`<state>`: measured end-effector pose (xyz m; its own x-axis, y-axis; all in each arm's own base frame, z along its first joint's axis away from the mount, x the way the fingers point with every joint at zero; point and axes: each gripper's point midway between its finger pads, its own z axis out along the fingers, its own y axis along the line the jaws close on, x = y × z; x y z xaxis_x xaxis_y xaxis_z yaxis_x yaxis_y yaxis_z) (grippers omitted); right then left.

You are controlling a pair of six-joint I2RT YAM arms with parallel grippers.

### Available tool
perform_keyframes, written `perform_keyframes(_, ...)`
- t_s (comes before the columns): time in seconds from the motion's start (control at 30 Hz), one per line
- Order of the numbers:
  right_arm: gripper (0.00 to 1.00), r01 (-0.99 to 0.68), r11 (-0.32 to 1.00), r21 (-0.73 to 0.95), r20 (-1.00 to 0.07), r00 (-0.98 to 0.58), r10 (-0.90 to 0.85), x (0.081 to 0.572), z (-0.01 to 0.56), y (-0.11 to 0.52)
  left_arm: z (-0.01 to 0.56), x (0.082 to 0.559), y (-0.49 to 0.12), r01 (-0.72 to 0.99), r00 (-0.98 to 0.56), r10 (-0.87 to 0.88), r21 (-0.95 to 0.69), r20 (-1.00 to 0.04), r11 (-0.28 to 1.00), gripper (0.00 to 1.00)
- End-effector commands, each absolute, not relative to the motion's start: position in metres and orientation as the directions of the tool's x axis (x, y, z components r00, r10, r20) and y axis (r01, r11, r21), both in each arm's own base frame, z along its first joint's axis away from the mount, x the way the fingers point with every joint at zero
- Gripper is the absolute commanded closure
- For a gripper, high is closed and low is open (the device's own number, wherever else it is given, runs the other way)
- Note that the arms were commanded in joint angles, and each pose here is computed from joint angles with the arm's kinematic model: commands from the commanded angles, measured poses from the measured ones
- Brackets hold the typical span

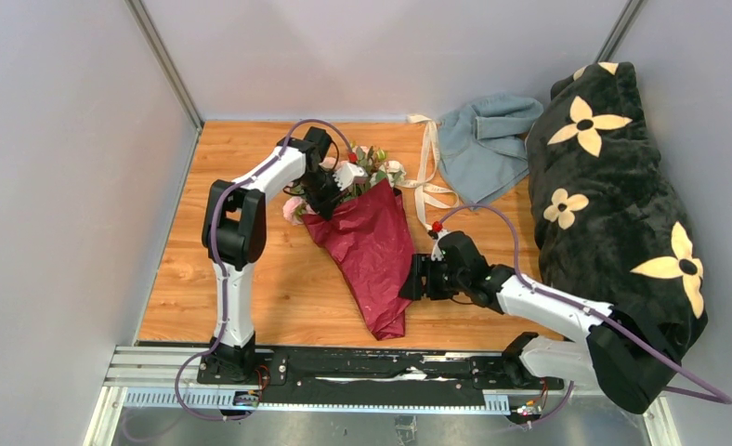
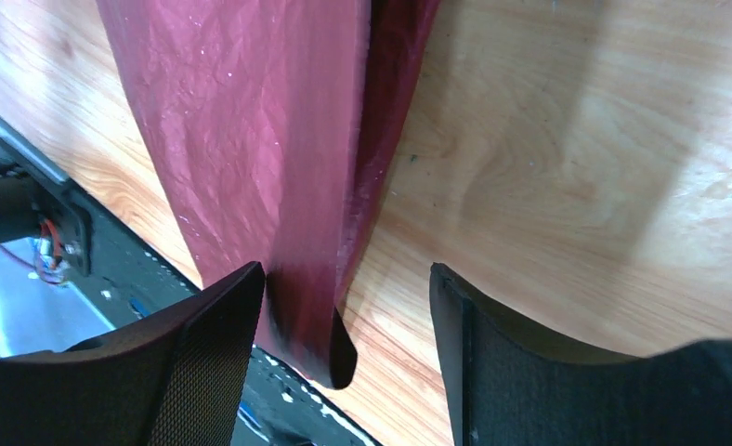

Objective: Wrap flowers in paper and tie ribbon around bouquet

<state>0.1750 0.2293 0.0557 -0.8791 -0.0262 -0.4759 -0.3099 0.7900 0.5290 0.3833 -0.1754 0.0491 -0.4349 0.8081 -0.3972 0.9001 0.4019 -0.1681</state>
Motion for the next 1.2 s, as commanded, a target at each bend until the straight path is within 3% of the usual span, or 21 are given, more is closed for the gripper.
perform_keyframes(0.0,0.30,-0.268,0.691,0.671,-0.451,-0.888,0.094,0.173,0.068,0.252,0.047,0.389,-0.176,0.902,-0.430,0.816,-0.150,-0.386,0.405,1.00)
perform_keyframes(0.07,0.35,-0.273,0.657,0.702,-0.439,-0.893,0.098,0.172,0.069,0.260,0.048,0.389,-0.175,0.905,-0.425,0.819,-0.144,-0.386,0.401,1.00)
perform_keyframes(0.1,0.43,-0.272,0.654,0.706,-0.432,-0.897,0.093,0.172,0.066,0.262,0.049,0.389,-0.175,0.907,-0.418,0.821,-0.139,-0.388,0.397,1.00)
perform_keyframes(0.2,0.84,-0.281,0.665,0.692,-0.422,-0.905,0.056,0.169,0.060,0.260,0.054,0.397,-0.172,0.916,-0.394,0.833,-0.097,-0.389,0.389,1.00)
perform_keyframes(0.27,1.00,-0.284,0.698,0.658,-0.415,-0.910,0.020,0.167,0.051,0.249,0.059,0.407,-0.168,0.922,-0.371,0.844,-0.046,-0.386,0.385,1.00)
perform_keyframes(0.43,1.00,-0.300,0.756,0.582,-0.358,-0.929,-0.092,0.150,0.024,0.224,0.068,0.430,-0.161,0.922,-0.339,0.865,0.052,-0.370,0.384,1.00)
perform_keyframes(0.47,1.00,-0.294,0.764,0.574,-0.341,-0.934,-0.104,0.147,0.019,0.220,0.069,0.433,-0.161,0.920,-0.339,0.865,0.061,-0.371,0.387,0.92)
perform_keyframes(0.57,1.00,-0.289,0.759,0.583,-0.318,-0.941,-0.114,0.146,0.013,0.220,0.080,0.434,-0.156,0.921,-0.322,0.872,0.093,-0.369,0.379,0.53)
perform_keyframes(0.63,1.00,-0.297,0.754,0.586,-0.316,-0.941,-0.125,0.149,0.014,0.222,0.090,0.428,-0.149,0.930,-0.289,0.880,0.109,-0.377,0.351,0.41)
perform_keyframes(0.77,1.00,-0.332,0.745,0.578,-0.328,-0.931,-0.160,0.155,0.019,0.227,0.096,0.399,-0.131,0.967,-0.183,0.923,0.109,-0.339,0.232,0.40)
perform_keyframes(1.0,1.00,-0.343,0.756,0.557,-0.326,-0.928,-0.180,0.159,0.019,0.223,0.065,0.361,-0.123,0.992,-0.110,0.956,0.024,-0.273,0.121,0.59)
perform_keyframes(1.17,1.00,-0.337,0.759,0.557,-0.311,-0.932,-0.185,0.159,0.016,0.223,0.052,0.371,-0.136,0.987,-0.149,0.945,0.010,-0.290,0.158,0.52)
